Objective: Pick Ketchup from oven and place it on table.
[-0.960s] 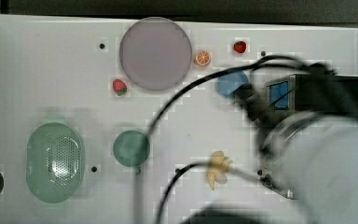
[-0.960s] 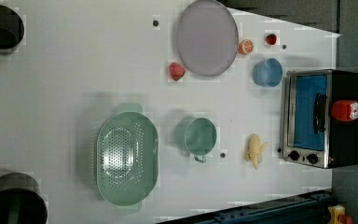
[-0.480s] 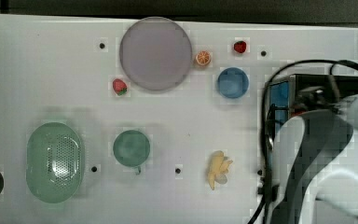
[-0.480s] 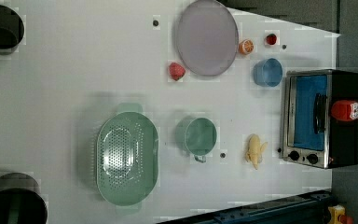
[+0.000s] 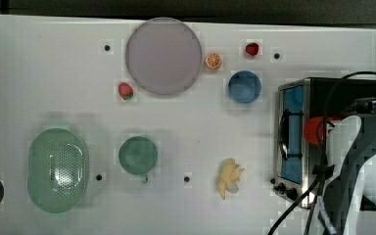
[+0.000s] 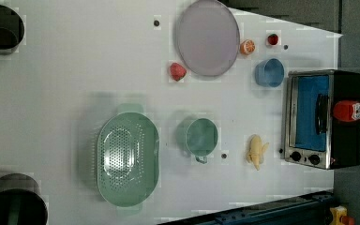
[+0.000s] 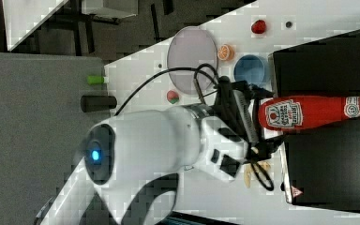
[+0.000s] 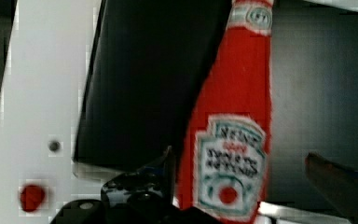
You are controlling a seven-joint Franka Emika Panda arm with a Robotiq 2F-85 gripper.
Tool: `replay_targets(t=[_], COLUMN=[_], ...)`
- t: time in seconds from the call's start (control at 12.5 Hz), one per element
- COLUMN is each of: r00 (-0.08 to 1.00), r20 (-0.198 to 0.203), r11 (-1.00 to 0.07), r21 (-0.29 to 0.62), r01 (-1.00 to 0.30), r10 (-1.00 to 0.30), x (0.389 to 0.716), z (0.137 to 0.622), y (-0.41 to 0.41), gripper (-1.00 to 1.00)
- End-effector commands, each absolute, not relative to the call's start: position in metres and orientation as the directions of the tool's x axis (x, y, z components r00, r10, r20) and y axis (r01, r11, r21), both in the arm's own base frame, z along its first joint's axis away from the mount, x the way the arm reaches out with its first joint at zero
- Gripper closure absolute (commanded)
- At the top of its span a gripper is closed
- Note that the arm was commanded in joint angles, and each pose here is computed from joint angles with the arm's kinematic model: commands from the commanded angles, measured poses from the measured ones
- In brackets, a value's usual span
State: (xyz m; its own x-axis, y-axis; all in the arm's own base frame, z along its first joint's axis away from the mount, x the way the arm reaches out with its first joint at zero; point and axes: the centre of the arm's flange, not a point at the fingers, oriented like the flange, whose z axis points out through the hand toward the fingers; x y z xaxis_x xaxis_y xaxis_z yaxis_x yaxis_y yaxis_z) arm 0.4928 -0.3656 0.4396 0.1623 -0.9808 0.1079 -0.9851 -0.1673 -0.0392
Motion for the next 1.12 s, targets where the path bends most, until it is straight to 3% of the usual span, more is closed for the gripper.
replay_targets(t=[0.08,0.24,0.64,0.72,0.88,0.96,1.12], r00=[0.121,0.083,0.044,0.043,0.044,0.046,0.044], r20=[0.075,0.039,0.004,0.002,-0.002,-0.002,0.000], r11=[-0.126,-0.086,-0.045,-0.043,-0.044,-0.046,-0.044], r21=[-0.072,-0.067,-0.061,-0.052,-0.044,-0.047,-0.050], r01=[-0.989,-0.994,-0.997,-0.998,-0.998,-0.998,-0.998], r10=[-0.990,-0.996,-0.999,-0.999,-0.999,-0.999,-0.999], x=[0.496,0.495,0.497,0.497,0.497,0.497,0.496], z=[0.424,0.403,0.372,0.367,0.362,0.364,0.366], y=[-0.378,-0.384,-0.388,-0.388,-0.387,-0.386,-0.387], gripper=[-1.00,-1.00,-1.00,-0.92,-0.43,-0.29,-0.29])
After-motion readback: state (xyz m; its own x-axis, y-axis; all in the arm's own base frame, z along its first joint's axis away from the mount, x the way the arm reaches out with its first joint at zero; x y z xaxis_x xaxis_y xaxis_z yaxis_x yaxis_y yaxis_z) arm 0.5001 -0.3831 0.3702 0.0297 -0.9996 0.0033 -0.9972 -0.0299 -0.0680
